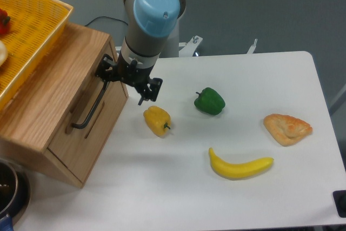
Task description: Slide the top drawer open
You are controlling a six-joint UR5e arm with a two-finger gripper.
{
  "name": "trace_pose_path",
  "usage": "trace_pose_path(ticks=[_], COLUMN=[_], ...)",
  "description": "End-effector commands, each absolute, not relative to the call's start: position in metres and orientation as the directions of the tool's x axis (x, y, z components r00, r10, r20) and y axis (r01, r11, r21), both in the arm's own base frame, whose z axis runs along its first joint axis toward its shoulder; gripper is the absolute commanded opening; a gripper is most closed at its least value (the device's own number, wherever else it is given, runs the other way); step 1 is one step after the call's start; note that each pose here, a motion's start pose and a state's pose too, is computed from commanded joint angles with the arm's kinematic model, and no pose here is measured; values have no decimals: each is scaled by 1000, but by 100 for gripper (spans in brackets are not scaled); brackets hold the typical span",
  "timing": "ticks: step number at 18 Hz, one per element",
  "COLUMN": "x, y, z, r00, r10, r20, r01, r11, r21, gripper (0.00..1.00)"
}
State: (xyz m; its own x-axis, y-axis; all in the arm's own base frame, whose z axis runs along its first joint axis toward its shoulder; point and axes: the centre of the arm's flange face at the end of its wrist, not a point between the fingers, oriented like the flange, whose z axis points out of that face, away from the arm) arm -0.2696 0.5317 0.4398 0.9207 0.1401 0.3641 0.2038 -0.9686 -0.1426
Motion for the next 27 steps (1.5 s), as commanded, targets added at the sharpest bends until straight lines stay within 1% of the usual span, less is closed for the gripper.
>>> trace_pose_path(ticks=[4, 16, 27], x=[-258, -248, -253], y=[540, 552, 552], z=[432, 414, 414], r00=[915, 907, 909], r10=[147, 157, 159], r20=[375, 392, 385], r01=[207, 205, 210], r11=[-971, -975, -973], r21=[-123, -85, -96], gripper=[100, 100, 100])
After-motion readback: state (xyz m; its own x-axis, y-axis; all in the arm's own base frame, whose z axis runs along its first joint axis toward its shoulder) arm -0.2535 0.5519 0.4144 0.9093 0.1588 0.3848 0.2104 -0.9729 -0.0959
